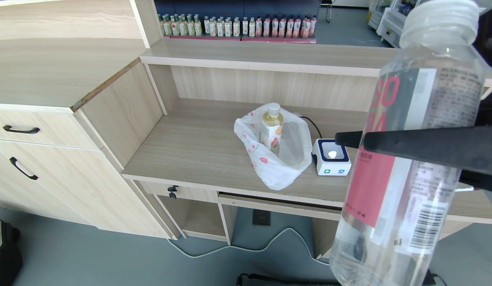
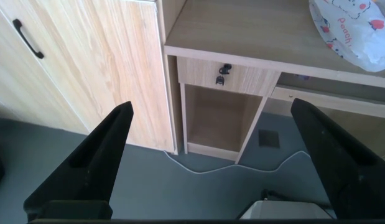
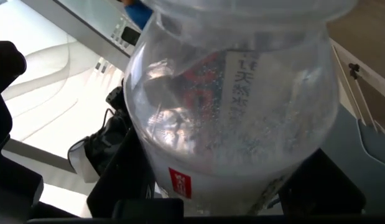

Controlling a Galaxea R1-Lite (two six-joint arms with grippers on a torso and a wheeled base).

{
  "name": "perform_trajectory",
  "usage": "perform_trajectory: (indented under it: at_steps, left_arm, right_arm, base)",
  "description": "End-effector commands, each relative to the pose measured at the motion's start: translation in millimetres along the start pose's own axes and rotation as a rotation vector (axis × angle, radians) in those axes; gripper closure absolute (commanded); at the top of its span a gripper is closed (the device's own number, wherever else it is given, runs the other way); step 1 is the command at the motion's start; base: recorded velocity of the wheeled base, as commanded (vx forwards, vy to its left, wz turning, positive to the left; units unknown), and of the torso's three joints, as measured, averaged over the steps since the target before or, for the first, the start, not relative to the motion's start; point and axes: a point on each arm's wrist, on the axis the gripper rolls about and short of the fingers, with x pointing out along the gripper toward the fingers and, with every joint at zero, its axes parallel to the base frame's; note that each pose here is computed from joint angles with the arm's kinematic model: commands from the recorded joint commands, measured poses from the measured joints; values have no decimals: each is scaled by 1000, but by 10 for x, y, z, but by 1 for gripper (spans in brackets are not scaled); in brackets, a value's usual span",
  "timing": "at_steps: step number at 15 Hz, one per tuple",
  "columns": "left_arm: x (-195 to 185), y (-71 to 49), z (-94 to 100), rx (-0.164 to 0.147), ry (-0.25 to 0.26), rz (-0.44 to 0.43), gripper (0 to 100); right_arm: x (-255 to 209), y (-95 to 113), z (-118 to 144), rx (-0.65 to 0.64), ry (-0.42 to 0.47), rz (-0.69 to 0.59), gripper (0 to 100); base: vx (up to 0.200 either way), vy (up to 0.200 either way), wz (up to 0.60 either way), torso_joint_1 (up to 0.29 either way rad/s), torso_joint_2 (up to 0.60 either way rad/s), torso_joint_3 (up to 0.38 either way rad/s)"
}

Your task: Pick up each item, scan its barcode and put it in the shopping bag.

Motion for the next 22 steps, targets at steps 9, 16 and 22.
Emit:
perform_trajectory:
  at_steps: [9,16,22]
  left_arm:
    - [0,0,0,1,-1,0,0]
    - [0,0,0,1,-1,2,0]
    - [0,0,0,0,-1,0,0]
  right_arm:
    - [-1385,-1511,-147,-972,242,-877,100]
    - [-1437,-2331,-223,-1370,136,-903,100]
    - [-1189,-2709,-290,-1550,34,-783,100]
  base:
    - [0,0,0,0,0,0]
    - [0,0,0,0,0,0]
    - [0,0,0,0,0,0]
